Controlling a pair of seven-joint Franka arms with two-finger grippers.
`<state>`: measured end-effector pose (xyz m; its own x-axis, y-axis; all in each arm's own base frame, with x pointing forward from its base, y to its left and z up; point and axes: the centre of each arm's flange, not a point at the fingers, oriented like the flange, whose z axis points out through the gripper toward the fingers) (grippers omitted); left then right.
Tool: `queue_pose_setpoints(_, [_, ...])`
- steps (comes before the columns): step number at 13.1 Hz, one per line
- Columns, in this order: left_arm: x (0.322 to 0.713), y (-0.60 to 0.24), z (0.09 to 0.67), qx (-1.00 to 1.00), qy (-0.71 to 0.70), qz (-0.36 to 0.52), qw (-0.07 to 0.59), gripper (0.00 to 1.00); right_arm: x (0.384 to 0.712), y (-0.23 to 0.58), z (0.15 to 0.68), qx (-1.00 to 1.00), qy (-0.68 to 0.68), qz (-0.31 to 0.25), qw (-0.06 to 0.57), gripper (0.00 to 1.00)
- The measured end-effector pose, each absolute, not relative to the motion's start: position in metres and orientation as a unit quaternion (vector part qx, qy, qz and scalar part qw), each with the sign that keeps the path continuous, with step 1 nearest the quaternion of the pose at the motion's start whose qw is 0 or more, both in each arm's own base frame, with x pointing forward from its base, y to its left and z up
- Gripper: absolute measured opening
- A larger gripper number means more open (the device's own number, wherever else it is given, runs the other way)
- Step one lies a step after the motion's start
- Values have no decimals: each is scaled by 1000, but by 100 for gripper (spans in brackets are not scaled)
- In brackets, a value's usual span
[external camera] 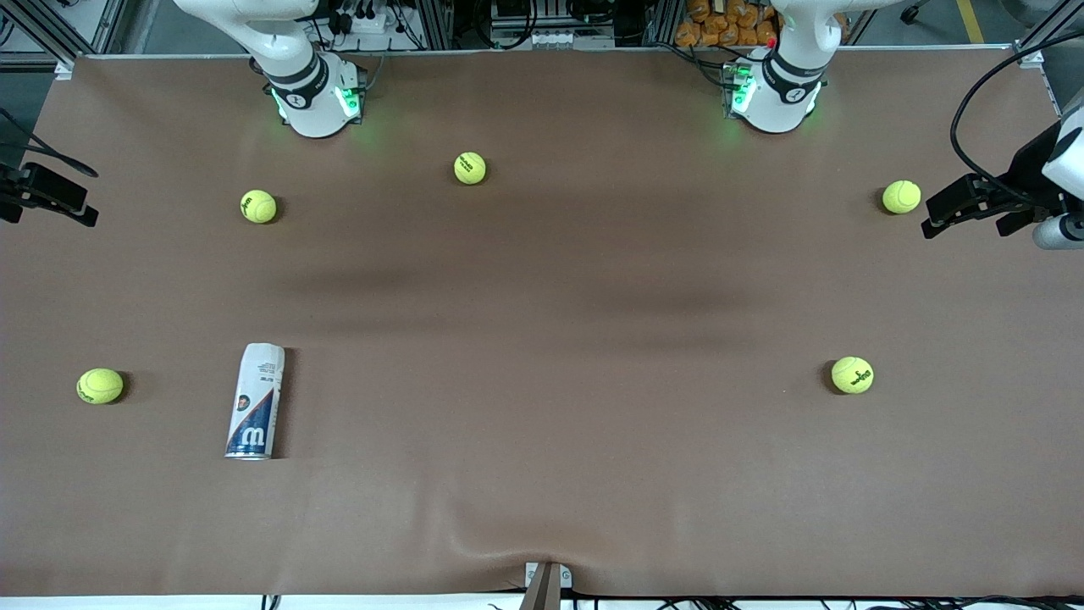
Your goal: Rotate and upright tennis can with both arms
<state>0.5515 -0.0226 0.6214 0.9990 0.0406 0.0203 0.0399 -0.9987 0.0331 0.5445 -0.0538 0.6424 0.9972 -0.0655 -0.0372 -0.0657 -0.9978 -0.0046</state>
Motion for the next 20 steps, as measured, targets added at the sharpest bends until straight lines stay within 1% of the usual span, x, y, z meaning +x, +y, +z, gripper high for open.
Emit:
queue_pose_setpoints(8, [552, -21, 621, 1000, 21, 10, 16, 100, 547, -52, 637, -999, 31, 19, 3, 100])
queue_pose_setpoints(11, [552, -21, 621, 1000, 21, 11, 16, 100, 552, -52, 626, -999, 30, 29, 3, 100])
queue_pose_setpoints(14, [552, -21, 622, 1000, 21, 11, 16, 100, 568, -41, 593, -998, 19, 57, 3, 100])
queue_pose_setpoints(17, [552, -21, 622, 1000, 21, 11, 16, 100, 590, -26, 541, -995, 5, 97, 2, 100])
queue_pose_setpoints(20, [552, -21, 622, 1000, 21, 12, 16, 100, 613, -17, 494, -994, -2, 110, -1, 100])
